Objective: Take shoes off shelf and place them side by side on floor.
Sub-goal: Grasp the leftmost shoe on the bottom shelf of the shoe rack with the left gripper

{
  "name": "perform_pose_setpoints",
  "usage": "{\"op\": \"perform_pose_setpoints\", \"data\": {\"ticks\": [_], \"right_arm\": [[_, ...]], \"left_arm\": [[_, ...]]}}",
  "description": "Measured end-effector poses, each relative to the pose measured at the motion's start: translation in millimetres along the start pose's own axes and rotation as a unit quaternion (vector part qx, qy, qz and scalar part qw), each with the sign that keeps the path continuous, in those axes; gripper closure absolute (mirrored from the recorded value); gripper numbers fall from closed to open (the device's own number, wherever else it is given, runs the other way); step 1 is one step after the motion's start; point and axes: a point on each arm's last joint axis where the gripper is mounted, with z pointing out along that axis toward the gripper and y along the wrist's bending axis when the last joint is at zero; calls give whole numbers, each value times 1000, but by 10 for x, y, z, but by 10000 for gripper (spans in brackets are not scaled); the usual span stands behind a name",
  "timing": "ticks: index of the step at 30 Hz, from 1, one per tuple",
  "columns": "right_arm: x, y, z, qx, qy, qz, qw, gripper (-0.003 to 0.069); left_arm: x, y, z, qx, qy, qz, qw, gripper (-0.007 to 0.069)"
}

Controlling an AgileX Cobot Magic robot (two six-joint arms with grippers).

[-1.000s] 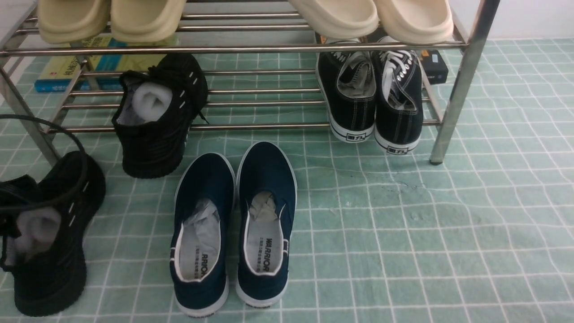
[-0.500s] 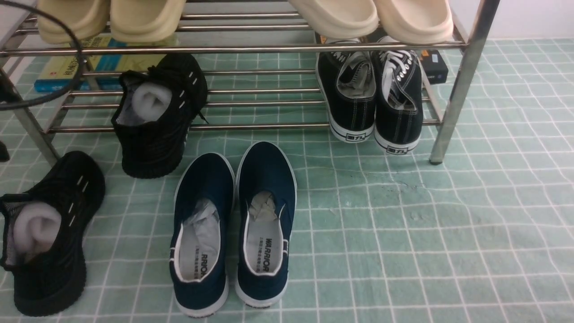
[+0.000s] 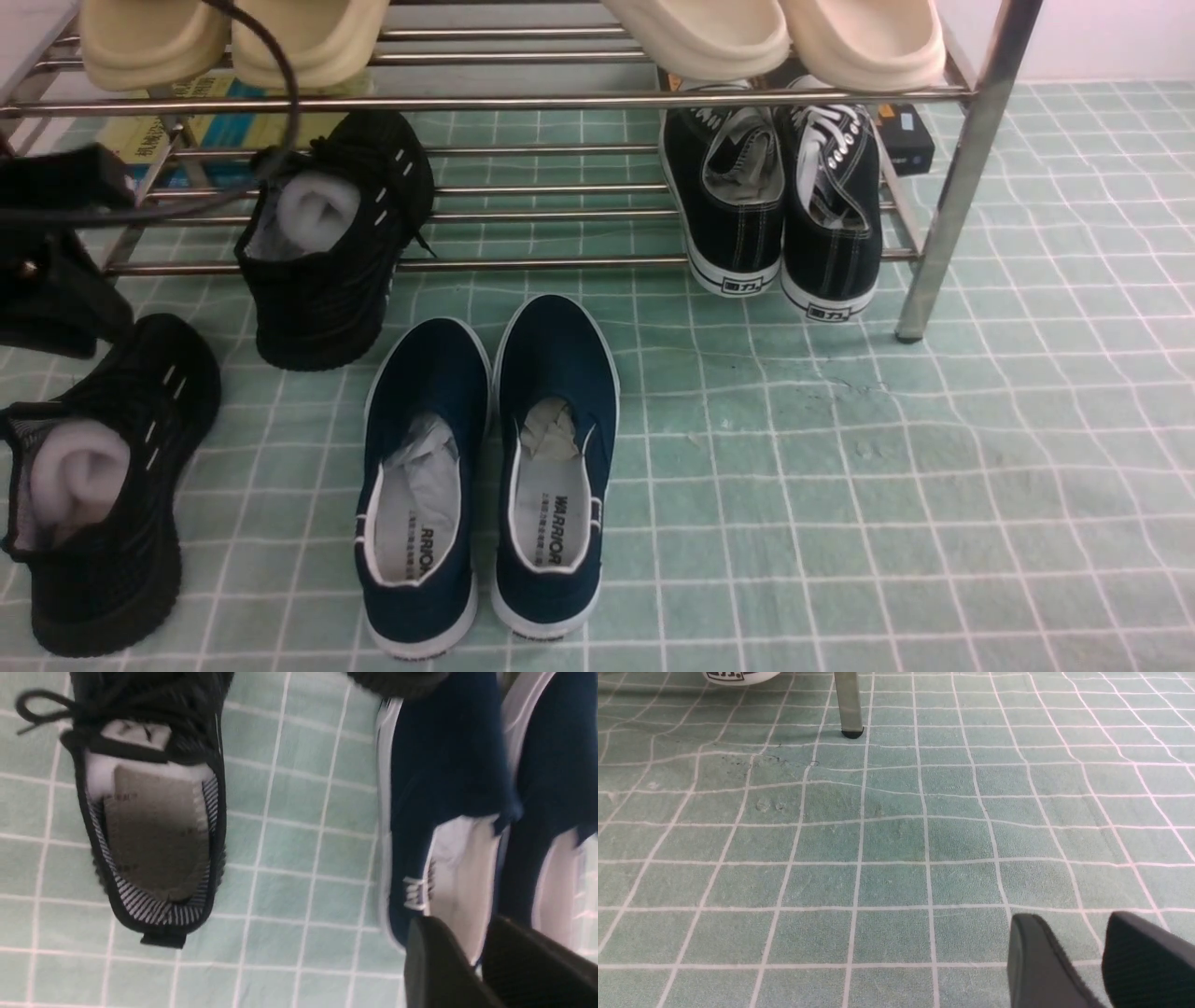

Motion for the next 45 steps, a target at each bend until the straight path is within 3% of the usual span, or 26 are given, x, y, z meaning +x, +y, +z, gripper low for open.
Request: {"op": "perform_pose_setpoints", "data": {"ticks": [4,7,9,11,15,18,23,27,32,37,45], "right_arm": [[0,0,0,0,0,0,1000,421],[0,0,0,0,0,0,1000,421],[0,0,0,0,0,0,1000,421],[0,0,0,0,0,0,1000,421],[0,0,0,0,0,0,1000,421],[0,0,0,0,0,0,1000,421],[0,0,0,0,0,0,1000,421],[0,0,0,0,0,0,1000,421],[0,0,0,0,0,0,1000,421],[0,0,0,0,0,0,1000,421],[0,0,0,0,0,0,1000,421]], "left_arm": [[81,-236,48,-70,-8,70,995,326],[67,-273,41,-107,-32,93,989,307],[-6,-232,21,-137,-72,93,984,328],[-61,-149,11,-142,-87,70,984,396],[-207,45,38,-127,-114,39,985,580],[-318,99,223,-82,-99,31,991,624],[-489,20,641,-15,-83,27,996,622],[-617,-2,825,6,-112,-1,994,584],[-769,-9,914,20,-174,-28,984,393],[-811,6,1053,19,-173,-32,984,235],[-829,50,1375,10,-141,-38,989,196]]}}
